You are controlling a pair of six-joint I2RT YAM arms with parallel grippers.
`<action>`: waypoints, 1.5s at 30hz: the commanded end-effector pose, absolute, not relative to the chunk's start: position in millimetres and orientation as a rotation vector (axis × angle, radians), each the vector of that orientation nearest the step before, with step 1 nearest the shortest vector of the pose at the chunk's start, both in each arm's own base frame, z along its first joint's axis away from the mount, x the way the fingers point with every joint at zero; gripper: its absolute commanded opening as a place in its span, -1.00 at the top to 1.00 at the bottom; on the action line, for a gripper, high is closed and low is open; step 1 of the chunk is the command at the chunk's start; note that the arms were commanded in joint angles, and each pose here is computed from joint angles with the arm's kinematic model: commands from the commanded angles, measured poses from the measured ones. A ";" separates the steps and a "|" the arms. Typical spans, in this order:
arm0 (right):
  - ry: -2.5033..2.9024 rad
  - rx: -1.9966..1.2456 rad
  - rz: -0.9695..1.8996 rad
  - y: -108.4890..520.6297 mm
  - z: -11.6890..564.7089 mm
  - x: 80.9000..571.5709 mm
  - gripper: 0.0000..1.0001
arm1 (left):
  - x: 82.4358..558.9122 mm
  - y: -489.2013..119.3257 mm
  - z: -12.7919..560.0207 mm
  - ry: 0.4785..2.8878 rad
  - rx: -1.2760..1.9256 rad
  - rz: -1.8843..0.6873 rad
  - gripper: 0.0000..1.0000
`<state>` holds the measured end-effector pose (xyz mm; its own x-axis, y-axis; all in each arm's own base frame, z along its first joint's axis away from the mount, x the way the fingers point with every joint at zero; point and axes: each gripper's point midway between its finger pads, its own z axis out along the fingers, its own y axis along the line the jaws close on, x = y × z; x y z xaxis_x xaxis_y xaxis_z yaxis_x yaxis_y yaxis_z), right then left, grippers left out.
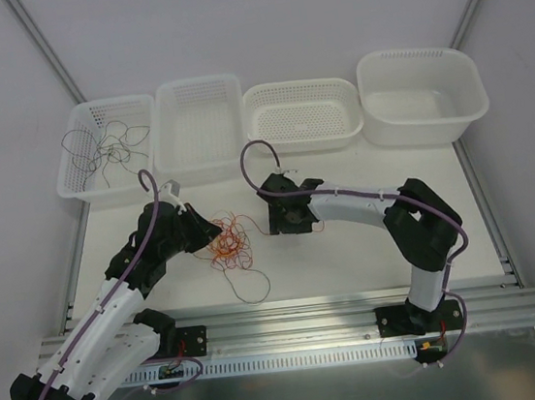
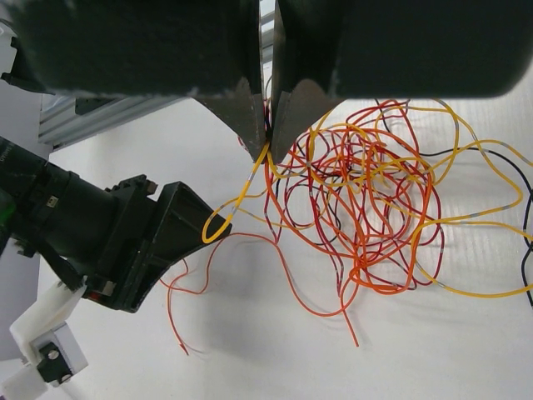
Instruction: Untangle the cables
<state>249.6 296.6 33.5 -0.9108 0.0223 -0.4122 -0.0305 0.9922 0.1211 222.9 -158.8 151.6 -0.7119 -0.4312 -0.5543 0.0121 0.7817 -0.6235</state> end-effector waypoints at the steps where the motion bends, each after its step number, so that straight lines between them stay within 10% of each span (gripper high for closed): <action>1: 2.622 0.055 0.266 306.4 70.6 261.3 -0.17 | 218.5 -162.8 149.1 2.259 -0.304 -0.823 1.00; 20: 2.626 0.171 0.110 304.7 38.3 281.8 0.07 | 217.2 -162.2 149.2 2.254 -0.309 -0.826 1.00; 30: 2.634 0.184 -0.018 258.8 35.7 273.4 0.98 | 225.5 -131.5 150.9 2.212 -0.378 -0.645 1.00; 45: 2.248 0.410 0.168 58.2 248.3 294.1 0.99 | 244.5 -15.5 147.8 2.220 -0.635 -0.048 1.00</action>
